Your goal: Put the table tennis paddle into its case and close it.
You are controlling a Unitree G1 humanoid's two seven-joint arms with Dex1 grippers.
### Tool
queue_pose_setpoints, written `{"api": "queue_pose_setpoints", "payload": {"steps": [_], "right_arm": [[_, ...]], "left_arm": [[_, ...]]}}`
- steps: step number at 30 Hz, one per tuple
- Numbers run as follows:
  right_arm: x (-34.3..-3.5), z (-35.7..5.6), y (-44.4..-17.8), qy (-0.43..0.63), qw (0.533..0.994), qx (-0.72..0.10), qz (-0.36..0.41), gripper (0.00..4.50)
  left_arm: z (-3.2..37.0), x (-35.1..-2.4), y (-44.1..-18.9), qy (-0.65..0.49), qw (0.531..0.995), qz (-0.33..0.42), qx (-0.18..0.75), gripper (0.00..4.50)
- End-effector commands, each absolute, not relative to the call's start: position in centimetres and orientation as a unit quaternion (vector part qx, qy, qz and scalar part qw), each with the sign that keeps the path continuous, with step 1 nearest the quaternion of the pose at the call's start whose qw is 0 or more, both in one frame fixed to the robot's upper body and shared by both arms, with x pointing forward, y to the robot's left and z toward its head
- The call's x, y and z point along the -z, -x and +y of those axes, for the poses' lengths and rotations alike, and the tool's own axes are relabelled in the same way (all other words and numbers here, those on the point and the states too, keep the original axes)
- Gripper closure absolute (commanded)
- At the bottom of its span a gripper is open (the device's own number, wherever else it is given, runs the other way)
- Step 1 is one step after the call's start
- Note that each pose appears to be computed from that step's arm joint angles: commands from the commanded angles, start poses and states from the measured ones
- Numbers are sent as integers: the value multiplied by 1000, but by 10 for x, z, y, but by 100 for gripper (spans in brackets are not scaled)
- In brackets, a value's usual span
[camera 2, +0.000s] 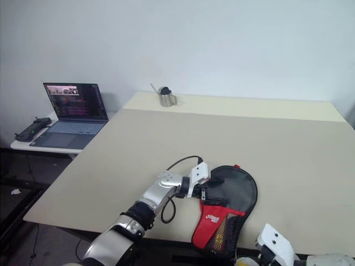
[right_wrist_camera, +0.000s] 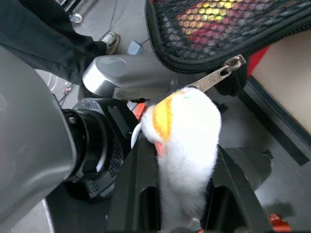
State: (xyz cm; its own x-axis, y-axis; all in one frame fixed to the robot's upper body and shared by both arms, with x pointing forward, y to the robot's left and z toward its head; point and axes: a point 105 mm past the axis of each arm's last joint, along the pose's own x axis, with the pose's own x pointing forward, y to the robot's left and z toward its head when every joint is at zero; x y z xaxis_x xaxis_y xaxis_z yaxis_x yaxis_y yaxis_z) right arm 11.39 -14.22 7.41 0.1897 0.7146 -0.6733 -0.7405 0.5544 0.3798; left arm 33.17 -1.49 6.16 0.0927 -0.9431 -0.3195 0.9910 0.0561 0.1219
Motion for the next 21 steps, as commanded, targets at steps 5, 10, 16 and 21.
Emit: {"api": "queue_pose_setpoints", "payload": {"steps": [5,10,16,21], "right_arm": [[-89,-103,-65,-63,677,-577,453,398],[-90,-100,-57,-72,667,-578,465,399],[-91,-99,-56,-71,666,-578,466,399],[-88,-95,-69,-49,697,-560,446,364]], "left_arm": [[-9,-23,-324,-189,712,147,660,0],[-12,-24,-325,-189,712,145,661,0],[-13,-24,-324,-189,712,143,661,0],[-12,-23,-325,-190,713,143,659,0]]}}
